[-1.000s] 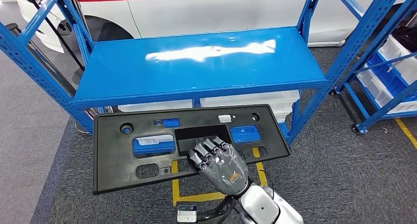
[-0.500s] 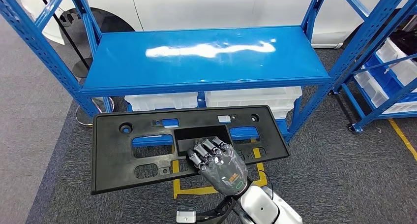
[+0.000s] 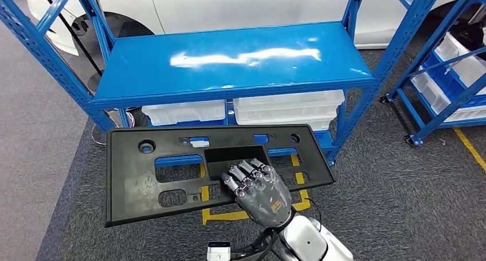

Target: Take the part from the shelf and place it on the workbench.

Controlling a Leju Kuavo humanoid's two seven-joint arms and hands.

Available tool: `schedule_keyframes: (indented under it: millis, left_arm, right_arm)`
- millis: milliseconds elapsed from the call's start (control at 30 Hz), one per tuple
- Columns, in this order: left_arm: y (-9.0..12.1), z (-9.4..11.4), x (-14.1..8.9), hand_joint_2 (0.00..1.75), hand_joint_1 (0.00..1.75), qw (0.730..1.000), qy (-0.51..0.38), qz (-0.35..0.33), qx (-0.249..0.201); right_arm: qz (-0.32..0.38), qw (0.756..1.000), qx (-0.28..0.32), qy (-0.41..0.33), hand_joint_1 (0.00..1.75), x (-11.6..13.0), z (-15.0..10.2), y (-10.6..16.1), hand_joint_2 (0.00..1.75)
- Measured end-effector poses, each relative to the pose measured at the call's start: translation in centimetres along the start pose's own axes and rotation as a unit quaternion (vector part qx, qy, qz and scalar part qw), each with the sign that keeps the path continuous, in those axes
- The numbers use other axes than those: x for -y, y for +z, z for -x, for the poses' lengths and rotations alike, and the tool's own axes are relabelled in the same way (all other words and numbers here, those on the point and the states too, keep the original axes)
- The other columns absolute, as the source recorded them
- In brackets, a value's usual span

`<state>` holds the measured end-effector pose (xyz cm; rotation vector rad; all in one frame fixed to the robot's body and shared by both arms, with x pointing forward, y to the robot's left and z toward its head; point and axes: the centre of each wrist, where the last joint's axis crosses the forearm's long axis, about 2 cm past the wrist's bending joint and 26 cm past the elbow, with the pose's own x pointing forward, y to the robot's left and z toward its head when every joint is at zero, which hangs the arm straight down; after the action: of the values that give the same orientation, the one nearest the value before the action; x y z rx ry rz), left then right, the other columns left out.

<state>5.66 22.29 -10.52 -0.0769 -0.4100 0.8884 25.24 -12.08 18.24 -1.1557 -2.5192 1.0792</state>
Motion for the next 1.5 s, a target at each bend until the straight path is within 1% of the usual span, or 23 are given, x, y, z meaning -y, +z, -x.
schedule_keyframes:
  millis: [133, 367, 700, 1100, 1500]
  left_arm:
    - [0.0, 0.0, -0.1, 1.75, 0.00, 1.000, 0.000, -0.001, 0.001]
    - [0.0, -0.1, 0.1, 1.75, 0.00, 1.000, 0.000, 0.001, 0.002]
    - [0.0, 0.0, 0.0, 1.75, 0.00, 1.000, 0.002, -0.001, -0.001]
    - [0.1, 0.1, -0.2, 1.75, 0.00, 1.000, 0.002, -0.007, 0.000]
    - [0.0, -0.1, -0.6, 1.75, 0.00, 1.000, 0.007, -0.015, 0.004]
  right_arm:
    - [0.014, 1.000, 0.001, -0.003, 1.75, 0.6, 0.3, -0.3, 1.75]
    - [0.032, 0.999, -0.023, -0.014, 1.75, 1.1, 1.0, -0.8, 1.75]
    - [0.039, 0.998, -0.035, -0.024, 1.75, 1.5, 1.0, -0.3, 1.75]
    - [0.047, 0.995, -0.049, -0.067, 1.75, 1.5, 0.9, -0.2, 1.75]
    - [0.061, 0.995, -0.048, -0.069, 1.75, 1.9, 1.4, 0.0, 1.75]
